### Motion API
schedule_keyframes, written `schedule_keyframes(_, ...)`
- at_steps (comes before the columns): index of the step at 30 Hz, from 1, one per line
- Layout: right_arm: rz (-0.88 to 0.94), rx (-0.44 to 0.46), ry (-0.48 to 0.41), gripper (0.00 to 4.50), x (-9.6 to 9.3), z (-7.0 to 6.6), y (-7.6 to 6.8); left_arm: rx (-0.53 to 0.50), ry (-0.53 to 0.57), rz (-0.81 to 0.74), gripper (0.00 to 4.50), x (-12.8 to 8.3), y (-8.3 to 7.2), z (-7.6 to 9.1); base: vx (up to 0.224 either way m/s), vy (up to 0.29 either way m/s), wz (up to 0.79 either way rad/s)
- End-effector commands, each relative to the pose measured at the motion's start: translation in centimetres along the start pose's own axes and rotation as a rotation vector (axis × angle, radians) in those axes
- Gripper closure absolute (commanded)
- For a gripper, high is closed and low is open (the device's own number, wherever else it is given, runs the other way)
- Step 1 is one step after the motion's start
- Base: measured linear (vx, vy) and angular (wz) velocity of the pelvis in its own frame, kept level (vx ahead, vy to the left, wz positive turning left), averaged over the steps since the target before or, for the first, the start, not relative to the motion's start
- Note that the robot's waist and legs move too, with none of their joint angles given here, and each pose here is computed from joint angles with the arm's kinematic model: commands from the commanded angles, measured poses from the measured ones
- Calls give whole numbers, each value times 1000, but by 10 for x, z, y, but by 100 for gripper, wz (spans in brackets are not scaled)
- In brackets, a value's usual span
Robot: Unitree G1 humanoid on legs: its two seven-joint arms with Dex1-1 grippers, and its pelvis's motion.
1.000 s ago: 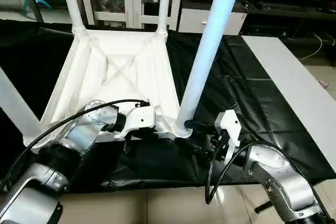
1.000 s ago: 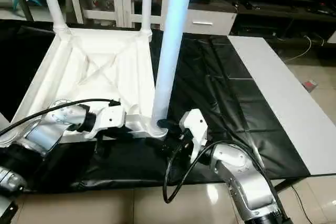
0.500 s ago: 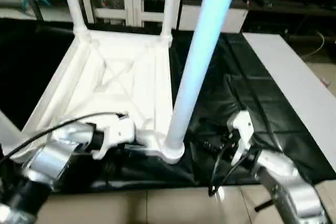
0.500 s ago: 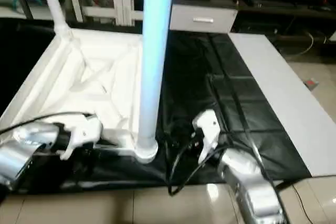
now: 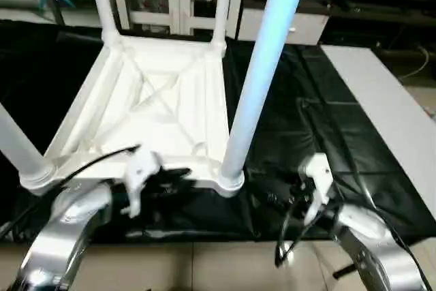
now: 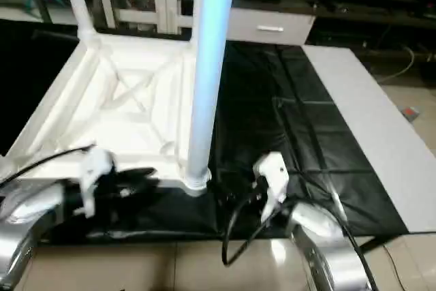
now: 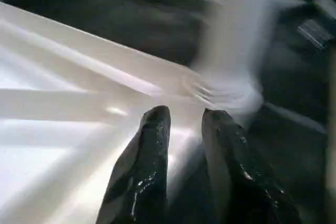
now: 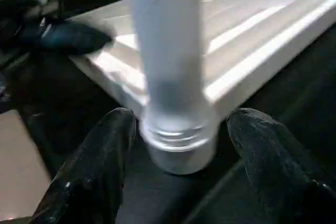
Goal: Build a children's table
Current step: Rotate leg to tighten
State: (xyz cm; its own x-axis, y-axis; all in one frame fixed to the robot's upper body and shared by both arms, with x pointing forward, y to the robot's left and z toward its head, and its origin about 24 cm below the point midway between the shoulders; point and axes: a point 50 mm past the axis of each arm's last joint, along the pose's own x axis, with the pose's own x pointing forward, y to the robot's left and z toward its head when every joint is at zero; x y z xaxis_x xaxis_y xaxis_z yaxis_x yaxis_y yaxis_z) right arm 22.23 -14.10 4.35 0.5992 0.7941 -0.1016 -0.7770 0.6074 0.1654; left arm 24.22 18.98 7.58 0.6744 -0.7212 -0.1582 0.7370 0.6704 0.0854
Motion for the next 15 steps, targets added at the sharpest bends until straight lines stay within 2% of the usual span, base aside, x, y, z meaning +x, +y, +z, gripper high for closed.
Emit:
schedule_keyframes(1,-18,0,-37,128,-4,4,2,23,-37,125,330,-10,0,6,0,0,0)
schedule_keyframes(4,-174,11,-69,128,-7,1,-7,26,-52,355,330,-19,1,1,0,0,0)
schedule_keyframes(5,-353,18,-118,128,-9,2,-19,73,-48,506,330,-23,1,-3,0,0,0)
schedule_keyframes(6,-353,18,-118,128,-9,2,-19,73,-48,506,330,-23,1,-3,0,0,0)
schedule_keyframes(9,-501,48,-155,128,-11,-3,-25,-31,-77,600,330,-22,-8,-17,0,0,0)
schedule_keyframes(10,-501,48,-155,128,-11,-3,-25,-31,-77,600,330,-22,-8,-17,0,0,0)
schedule_keyframes(12,-577,98,-188,128,-10,-3,-24,-66,-50,651,330,-19,-13,-28,0,0,0)
schedule_keyframes(15,-573,97,-195,128,-6,1,-22,-64,-69,646,330,-17,-13,-23,0,0,0)
